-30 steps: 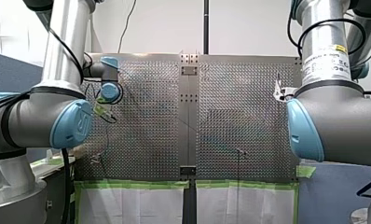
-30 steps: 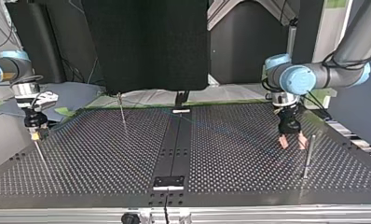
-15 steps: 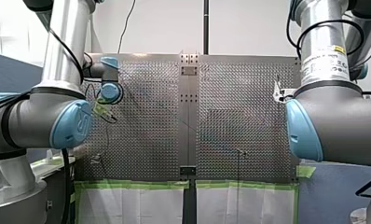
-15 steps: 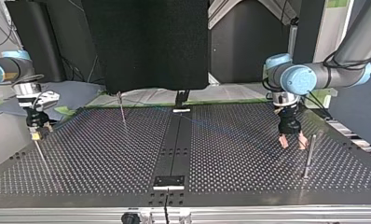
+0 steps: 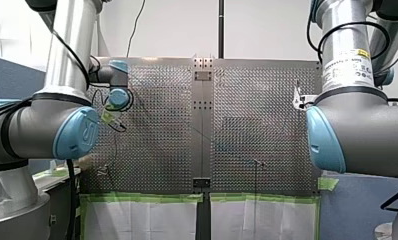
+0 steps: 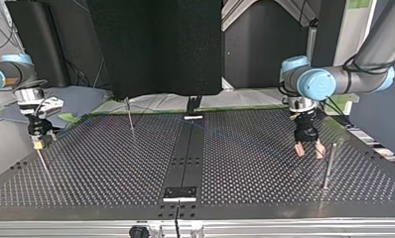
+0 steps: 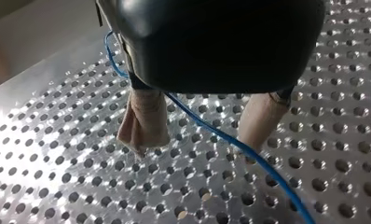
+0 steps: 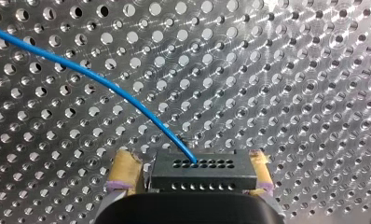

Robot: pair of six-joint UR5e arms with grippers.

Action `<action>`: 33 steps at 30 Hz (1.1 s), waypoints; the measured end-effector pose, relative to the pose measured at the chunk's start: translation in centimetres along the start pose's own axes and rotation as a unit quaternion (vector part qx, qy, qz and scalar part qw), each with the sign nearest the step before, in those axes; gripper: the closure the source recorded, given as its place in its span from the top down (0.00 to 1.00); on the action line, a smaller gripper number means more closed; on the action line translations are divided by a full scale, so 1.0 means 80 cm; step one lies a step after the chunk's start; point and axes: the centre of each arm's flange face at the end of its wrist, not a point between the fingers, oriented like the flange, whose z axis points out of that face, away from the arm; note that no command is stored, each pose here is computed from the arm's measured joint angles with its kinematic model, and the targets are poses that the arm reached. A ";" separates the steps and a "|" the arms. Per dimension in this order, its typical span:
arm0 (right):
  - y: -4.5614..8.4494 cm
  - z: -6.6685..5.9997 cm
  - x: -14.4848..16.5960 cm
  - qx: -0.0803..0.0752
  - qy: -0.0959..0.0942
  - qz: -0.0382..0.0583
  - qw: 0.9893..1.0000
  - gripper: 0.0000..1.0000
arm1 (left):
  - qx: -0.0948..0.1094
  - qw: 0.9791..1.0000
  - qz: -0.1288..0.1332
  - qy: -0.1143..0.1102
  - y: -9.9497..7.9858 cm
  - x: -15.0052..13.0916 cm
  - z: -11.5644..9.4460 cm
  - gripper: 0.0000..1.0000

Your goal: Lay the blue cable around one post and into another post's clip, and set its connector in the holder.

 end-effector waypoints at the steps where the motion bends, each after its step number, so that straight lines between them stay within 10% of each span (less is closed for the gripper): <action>1: 0.000 0.000 0.000 0.000 0.000 0.000 1.000 1.00 | -0.001 1.000 0.001 0.001 -0.001 0.000 -0.002 1.00; 33: 0.000 0.000 0.000 0.000 0.000 0.000 1.000 1.00 | -0.042 0.998 0.021 -0.035 0.000 -0.015 -0.065 1.00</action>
